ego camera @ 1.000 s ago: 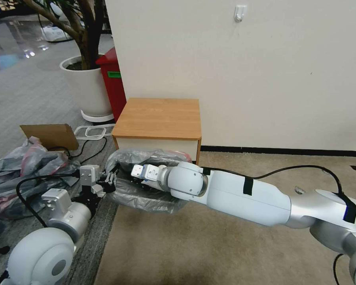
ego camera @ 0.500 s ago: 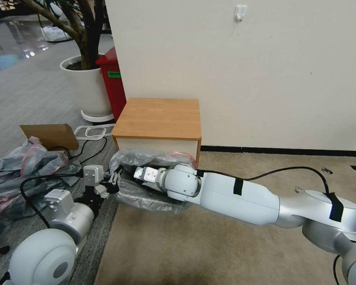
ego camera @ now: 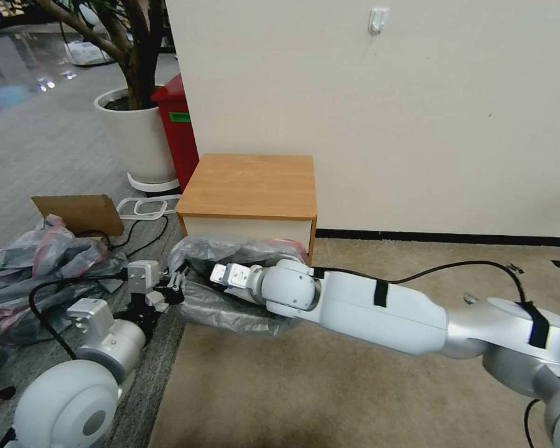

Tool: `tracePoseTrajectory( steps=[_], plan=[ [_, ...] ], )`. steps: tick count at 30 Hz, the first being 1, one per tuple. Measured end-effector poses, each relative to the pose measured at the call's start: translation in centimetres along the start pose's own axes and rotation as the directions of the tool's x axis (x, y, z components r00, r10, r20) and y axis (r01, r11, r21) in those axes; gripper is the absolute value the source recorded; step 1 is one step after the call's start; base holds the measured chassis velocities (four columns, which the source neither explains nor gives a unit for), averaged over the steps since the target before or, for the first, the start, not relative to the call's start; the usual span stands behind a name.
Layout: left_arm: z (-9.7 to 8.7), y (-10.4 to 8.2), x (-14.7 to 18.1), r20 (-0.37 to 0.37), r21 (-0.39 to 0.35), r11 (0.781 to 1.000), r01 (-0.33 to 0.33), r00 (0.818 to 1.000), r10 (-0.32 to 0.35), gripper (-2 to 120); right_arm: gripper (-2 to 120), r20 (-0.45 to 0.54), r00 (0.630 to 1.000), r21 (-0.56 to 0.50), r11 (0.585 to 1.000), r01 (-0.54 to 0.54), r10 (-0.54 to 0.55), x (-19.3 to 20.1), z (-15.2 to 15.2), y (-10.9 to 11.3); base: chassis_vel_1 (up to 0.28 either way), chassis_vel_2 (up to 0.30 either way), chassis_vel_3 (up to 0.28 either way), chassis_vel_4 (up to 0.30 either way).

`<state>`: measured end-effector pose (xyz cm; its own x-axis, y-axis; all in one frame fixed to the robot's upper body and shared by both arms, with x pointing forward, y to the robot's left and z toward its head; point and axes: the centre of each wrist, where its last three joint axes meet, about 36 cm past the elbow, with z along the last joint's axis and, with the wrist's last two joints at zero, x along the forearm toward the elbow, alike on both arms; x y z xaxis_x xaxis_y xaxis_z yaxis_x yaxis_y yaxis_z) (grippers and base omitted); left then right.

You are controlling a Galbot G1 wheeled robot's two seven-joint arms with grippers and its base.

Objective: Pick up the garbage bag from the table and place it over the trash can.

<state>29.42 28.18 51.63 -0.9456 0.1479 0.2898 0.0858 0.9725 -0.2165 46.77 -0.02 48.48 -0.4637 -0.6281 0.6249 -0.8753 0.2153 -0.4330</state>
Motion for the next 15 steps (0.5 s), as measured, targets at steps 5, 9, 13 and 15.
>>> tracePoseTrajectory(
  steps=[5,9,13,15],
  plan=[
    [0.9,0.5,-0.8,-0.047,0.080,0.997,0.014,0.999,-0.011,9,0,0.024,1.000,-0.022,1.000,0.009,-0.008,1.4,0.0,-0.3,0.000,0.000,0.000,0.000],
    [1.6,1.3,-1.5,-0.086,0.159,0.987,0.025,0.996,-0.011,9,0,0.054,0.998,-0.054,0.998,0.018,-0.015,3.0,0.0,-0.4,0.000,0.000,0.000,0.000],
    [2.3,2.2,-2.1,-0.115,0.256,0.966,0.043,0.993,-0.013,9,0,0.102,0.995,-0.129,0.991,0.034,-0.021,5.9,0.8,-0.3,0.000,0.000,0.000,0.000],
    [2.8,2.5,-2.2,-0.138,0.312,0.949,0.054,0.990,-0.011,9,0,0.167,0.986,-0.222,0.973,0.059,-0.021,8.1,1.9,0.3,0.000,0.000,0.000,0.000]
  ],
)
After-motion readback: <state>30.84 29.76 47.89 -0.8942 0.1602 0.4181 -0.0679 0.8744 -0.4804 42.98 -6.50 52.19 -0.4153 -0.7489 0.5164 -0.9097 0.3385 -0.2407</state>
